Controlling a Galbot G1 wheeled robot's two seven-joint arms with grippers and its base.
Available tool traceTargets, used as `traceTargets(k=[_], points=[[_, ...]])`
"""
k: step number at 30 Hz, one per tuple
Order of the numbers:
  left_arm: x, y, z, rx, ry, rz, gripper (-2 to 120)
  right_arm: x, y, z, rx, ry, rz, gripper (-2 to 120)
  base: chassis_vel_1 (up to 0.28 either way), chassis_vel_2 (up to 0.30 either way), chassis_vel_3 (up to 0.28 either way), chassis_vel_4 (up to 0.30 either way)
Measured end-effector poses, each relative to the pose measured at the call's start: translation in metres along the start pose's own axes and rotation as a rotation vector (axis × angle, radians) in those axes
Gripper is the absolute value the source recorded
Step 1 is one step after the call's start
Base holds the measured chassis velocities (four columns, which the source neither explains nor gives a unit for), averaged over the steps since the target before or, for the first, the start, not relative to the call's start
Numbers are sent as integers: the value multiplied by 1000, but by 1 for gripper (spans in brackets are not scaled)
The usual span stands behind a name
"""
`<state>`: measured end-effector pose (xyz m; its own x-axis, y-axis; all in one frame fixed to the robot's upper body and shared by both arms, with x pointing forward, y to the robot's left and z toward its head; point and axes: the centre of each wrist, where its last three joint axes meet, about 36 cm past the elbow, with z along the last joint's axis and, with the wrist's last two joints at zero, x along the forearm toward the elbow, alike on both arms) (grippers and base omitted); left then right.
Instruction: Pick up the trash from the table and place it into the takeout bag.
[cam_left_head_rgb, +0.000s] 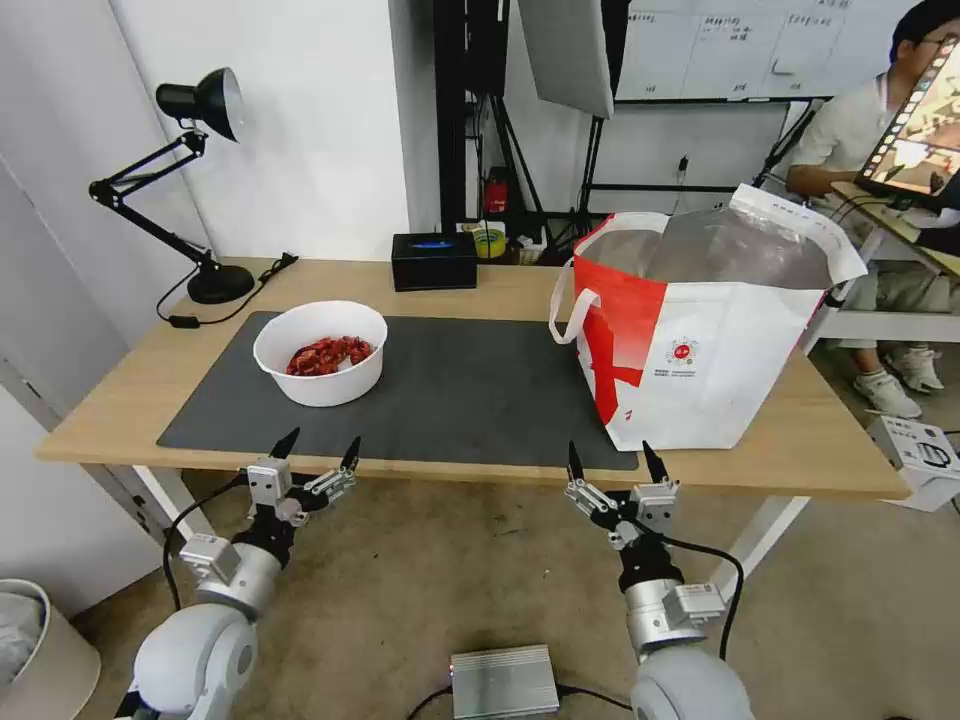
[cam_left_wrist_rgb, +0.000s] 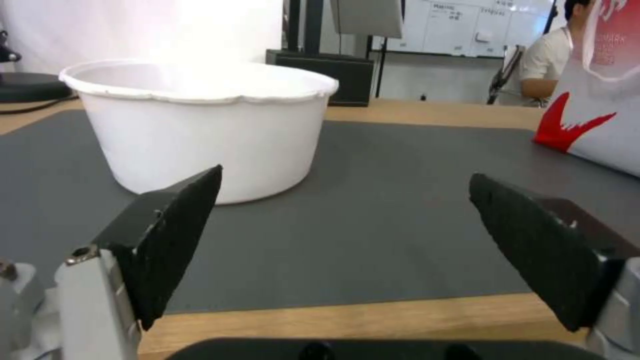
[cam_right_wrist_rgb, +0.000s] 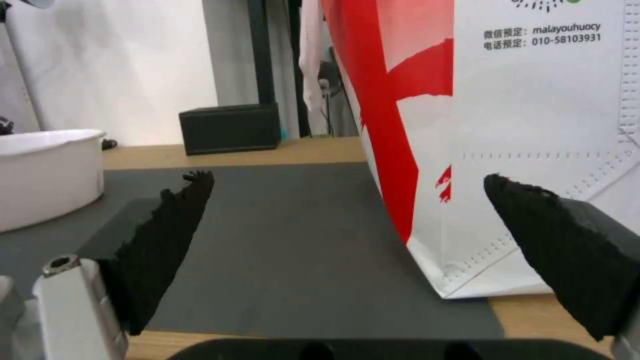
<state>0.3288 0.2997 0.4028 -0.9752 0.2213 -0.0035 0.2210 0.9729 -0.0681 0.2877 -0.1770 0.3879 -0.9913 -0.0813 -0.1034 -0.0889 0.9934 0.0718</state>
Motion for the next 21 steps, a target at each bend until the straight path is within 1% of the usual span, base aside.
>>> traceTargets(k=[6, 9, 10, 12, 13, 16, 17, 19, 20, 21], points=[[-2, 3, -4, -3, -6, 6, 100, 0, 0, 0, 0, 0, 0, 100, 0, 0, 0, 0], [-7, 9, -13, 1, -3, 8, 100, 0, 0, 0, 0, 0, 0, 100, 0, 0, 0, 0], [-7, 9, -13, 1, -3, 8, 100, 0, 0, 0, 0, 0, 0, 100, 0, 0, 0, 0], [-17, 17, -23, 5, -9, 14, 100, 0, 0, 0, -1, 0, 0, 100, 0, 0, 0, 0], [-17, 17, -23, 5, -9, 14, 100, 0, 0, 0, -1, 0, 0, 100, 0, 0, 0, 0], [-38, 32, -46, -11, -9, 31, 100, 0, 0, 0, -1, 0, 0, 100, 0, 0, 0, 0], [-38, 32, -46, -11, -9, 31, 100, 0, 0, 0, -1, 0, 0, 100, 0, 0, 0, 0], [-58, 44, -68, -44, -8, 60, 100, 0, 0, 0, -1, -1, 0, 100, 0, 0, 0, 0], [-58, 44, -68, -44, -8, 60, 100, 0, 0, 0, -1, -1, 0, 100, 0, 0, 0, 0], [-70, 52, -81, -69, -17, 74, 100, 0, 0, 0, -1, -1, 0, 100, 0, 0, 0, 0]])
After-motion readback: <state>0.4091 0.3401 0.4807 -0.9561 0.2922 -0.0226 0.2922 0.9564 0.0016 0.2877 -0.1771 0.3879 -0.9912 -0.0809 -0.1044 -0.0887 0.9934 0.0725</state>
